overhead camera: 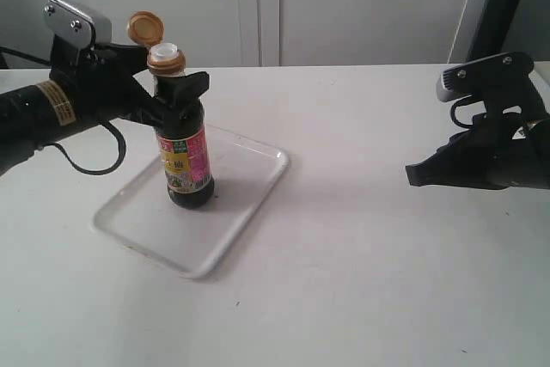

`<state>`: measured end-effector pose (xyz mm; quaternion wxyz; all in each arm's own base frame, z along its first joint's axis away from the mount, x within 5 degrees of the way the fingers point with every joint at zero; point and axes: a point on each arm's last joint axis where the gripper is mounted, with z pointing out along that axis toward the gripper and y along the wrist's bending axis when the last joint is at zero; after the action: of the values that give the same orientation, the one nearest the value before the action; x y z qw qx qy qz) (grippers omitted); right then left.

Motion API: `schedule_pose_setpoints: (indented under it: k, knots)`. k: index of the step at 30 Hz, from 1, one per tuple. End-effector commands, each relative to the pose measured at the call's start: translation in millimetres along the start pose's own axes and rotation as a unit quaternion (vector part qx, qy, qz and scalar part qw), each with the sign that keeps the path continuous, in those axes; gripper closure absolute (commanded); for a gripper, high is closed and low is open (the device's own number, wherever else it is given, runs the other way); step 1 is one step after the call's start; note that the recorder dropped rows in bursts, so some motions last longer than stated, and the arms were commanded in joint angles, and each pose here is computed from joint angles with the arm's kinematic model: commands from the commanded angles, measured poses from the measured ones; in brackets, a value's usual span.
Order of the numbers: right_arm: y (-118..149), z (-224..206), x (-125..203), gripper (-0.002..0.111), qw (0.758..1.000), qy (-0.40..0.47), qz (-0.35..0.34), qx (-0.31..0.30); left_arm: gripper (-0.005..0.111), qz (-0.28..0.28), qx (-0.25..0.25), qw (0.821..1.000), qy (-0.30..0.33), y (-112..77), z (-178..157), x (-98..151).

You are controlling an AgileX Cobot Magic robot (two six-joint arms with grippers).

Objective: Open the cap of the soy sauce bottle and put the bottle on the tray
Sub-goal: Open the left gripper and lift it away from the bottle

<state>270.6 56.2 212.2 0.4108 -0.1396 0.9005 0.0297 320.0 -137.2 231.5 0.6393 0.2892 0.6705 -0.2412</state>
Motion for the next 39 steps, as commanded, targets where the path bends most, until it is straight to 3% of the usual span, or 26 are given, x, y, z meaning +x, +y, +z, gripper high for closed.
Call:
schedule_pose_setpoints:
  k: [1, 5, 14, 26, 30, 34, 36, 39]
  knots:
    - [0, 1, 1, 0.108, 1.000, 0.000, -0.006, 0.001, 0.012, -0.003, -0.008, 1.000, -0.015, 1.1, -4, -10]
    - [0, 1, 1, 0.108, 1.000, 0.001, -0.006, 0.000, 0.001, -0.009, -0.017, 1.000, -0.021, 2.2, -5, -14]
    - [0, 1, 1, 0.108, 1.000, 0.001, -0.006, 0.000, 0.001, -0.022, -0.037, 0.998, -0.042, 5.6, -7, -20]
    - [0, 1, 1, 0.108, 1.000, 0.001, -0.006, 0.000, 0.002, 0.006, -0.044, 0.994, -0.097, -1.2, -28, -64]
    - [0, 1, 1, 0.108, 1.000, 0.001, -0.006, 0.000, 0.003, 0.009, -0.066, 0.994, -0.084, 0.2, -34, -71]
    - [0, 1, 0, 0.108, 1.000, -0.005, -0.006, 0.003, 0.018, 0.014, -0.124, 0.991, -0.037, 7.2, -44, -74]
    - [-1, 1, -1, 0.108, 1.000, -0.011, -0.006, 0.005, 0.033, 0.029, -0.144, 0.989, -0.023, 8.2, -50, -79]
    - [-1, 1, -1, 0.108, 1.000, -0.013, -0.006, 0.006, 0.065, 0.064, -0.162, 0.985, -0.007, 7.1, -61, -88]
